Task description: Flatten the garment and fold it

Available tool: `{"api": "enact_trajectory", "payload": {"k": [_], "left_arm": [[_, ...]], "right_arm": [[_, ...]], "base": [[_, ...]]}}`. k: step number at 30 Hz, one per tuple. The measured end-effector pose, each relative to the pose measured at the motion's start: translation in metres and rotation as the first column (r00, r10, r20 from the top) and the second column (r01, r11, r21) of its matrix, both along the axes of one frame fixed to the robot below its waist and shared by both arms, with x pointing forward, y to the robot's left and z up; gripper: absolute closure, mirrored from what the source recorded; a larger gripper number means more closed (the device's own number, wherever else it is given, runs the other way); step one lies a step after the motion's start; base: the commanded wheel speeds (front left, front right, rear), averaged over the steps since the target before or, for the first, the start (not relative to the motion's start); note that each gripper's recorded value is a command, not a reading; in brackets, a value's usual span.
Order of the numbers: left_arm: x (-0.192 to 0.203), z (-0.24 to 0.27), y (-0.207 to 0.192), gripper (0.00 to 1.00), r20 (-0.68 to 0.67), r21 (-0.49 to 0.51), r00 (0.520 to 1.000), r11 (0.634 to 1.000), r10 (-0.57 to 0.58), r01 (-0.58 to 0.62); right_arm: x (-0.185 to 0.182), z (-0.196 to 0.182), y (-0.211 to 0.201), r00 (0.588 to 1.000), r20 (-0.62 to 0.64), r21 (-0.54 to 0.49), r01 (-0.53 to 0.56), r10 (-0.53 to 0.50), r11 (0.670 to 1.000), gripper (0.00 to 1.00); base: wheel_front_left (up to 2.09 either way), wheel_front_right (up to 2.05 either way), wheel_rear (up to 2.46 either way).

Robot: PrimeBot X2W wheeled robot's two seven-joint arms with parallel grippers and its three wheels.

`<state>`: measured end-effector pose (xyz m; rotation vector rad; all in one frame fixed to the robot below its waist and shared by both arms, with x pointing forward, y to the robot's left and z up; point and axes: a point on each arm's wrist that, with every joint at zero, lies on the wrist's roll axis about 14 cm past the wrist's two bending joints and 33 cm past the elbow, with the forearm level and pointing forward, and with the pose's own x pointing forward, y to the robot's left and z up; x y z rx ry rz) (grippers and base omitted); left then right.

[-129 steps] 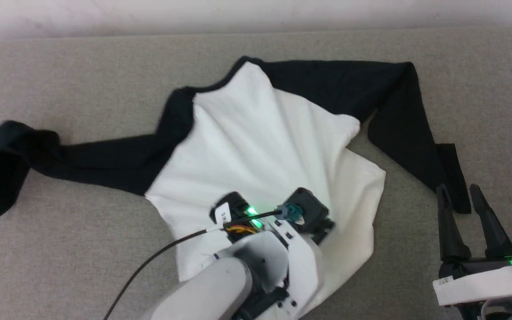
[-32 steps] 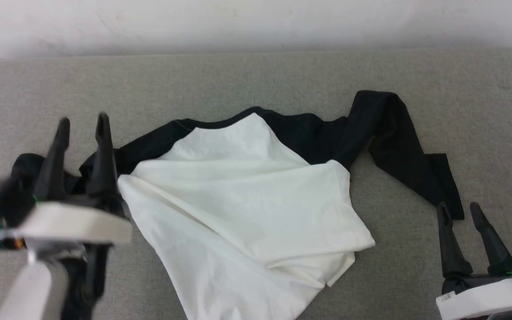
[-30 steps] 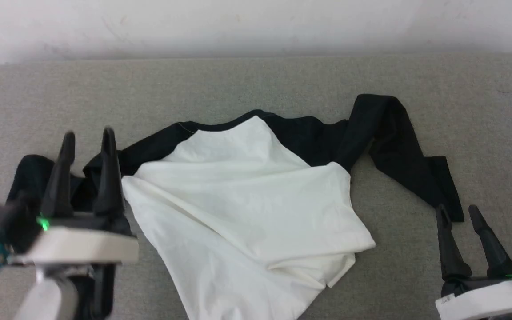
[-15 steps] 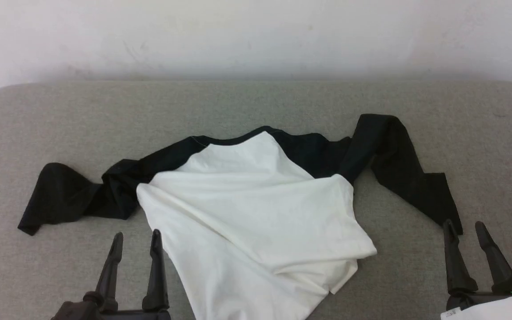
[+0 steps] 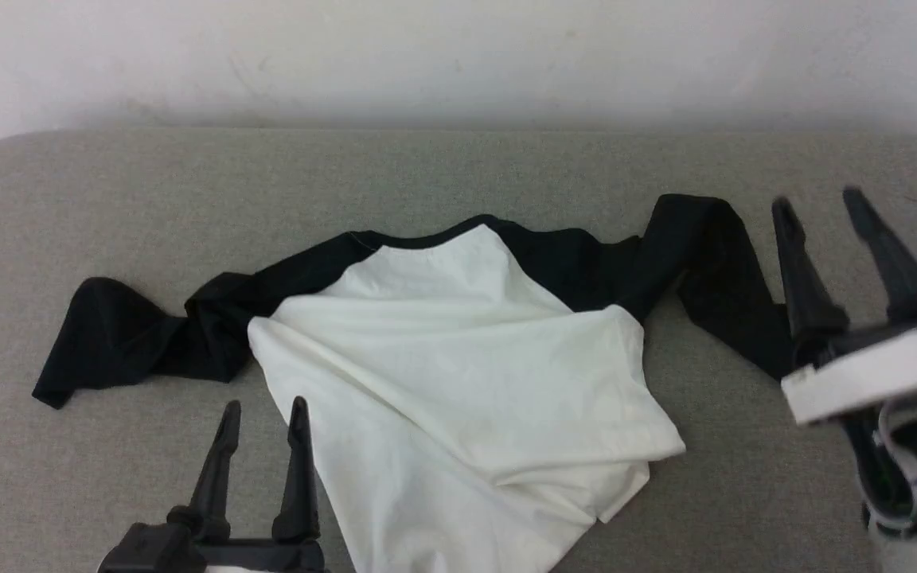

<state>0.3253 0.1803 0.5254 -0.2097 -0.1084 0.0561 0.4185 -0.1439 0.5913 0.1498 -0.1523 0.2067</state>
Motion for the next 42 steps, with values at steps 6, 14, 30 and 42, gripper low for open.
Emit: {"api": "enact_trajectory", "payload": {"k": [6,14,30,42], "left_arm": [[0.025,-0.007,-0.013,0.00,-0.010,-0.017,0.999,0.999,-0.044,0.044],[0.046,-0.028,-0.021,0.00,-0.059,-0.050,0.996,0.997,-0.065,0.062],[0.052,-0.061,0.000,0.00,-0.163,-0.040,0.987,0.999,0.006,-0.013],[0.052,-0.062,0.003,0.00,-0.166,-0.036,0.986,0.999,0.015,-0.021]], "right_arm": [[0.067,0.008,0.020,0.983,-0.135,-0.103,-0.138,0.123,0.985,0.00],[0.114,-0.073,0.047,0.829,-0.519,-0.183,-0.344,0.206,0.921,0.00],[0.113,-0.209,0.109,0.507,-0.826,-0.227,-0.699,0.246,0.678,0.00],[0.132,-0.207,0.120,0.557,-0.774,-0.199,-0.665,0.301,0.719,1.00]], "base": [[0.00,0.00,0.00],[0.00,0.00,0.00],[0.00,0.00,0.00],[0.00,0.00,0.00]]}}
